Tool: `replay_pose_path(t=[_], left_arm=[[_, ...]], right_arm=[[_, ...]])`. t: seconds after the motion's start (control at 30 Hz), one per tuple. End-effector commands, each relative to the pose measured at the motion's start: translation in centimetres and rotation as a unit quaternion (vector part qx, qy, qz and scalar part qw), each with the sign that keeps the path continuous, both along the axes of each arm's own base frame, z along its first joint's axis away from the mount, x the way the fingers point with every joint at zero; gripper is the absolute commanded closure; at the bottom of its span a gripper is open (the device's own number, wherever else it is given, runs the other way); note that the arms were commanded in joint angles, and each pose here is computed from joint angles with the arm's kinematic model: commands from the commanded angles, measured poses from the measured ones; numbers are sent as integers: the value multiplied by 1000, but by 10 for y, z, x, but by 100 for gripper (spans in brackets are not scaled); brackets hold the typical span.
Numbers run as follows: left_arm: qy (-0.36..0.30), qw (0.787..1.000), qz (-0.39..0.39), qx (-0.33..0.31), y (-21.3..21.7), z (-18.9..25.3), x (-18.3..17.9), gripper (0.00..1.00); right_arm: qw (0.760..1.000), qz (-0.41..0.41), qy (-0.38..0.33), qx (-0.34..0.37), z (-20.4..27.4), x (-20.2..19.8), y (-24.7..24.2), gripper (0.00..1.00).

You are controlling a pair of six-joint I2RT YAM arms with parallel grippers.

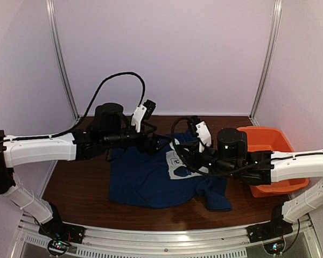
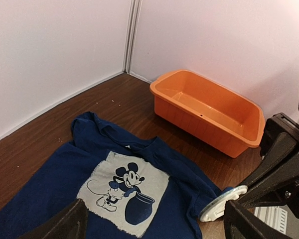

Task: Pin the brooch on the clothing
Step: Pass from the right arm to the left

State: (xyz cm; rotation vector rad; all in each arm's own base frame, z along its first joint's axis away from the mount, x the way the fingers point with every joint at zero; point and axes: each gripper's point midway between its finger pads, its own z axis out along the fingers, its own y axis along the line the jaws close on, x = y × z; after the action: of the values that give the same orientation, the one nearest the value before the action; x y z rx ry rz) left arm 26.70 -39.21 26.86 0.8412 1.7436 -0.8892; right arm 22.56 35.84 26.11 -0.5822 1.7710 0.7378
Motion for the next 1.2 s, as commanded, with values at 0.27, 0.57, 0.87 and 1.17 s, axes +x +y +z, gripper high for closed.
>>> replay_pose_path(t=[0.27, 0.57, 0.87, 1.17], left_arm=[[-10, 1000, -24, 1, -11, -2, -7, 5], [-8, 1000, -30, 4, -14, -5, -10, 5], [-8, 999, -34, 6, -15, -5, -12, 5], [-46, 999, 19, 6, 4, 12, -2, 5]], right_arm=[[1000, 9, 1, 13, 7, -5, 5, 100], [1000, 17, -1, 22, 14, -7, 8, 100], [999, 22, -6, 38, 25, -6, 14, 100], [999, 19, -4, 32, 23, -5, 12, 100]])
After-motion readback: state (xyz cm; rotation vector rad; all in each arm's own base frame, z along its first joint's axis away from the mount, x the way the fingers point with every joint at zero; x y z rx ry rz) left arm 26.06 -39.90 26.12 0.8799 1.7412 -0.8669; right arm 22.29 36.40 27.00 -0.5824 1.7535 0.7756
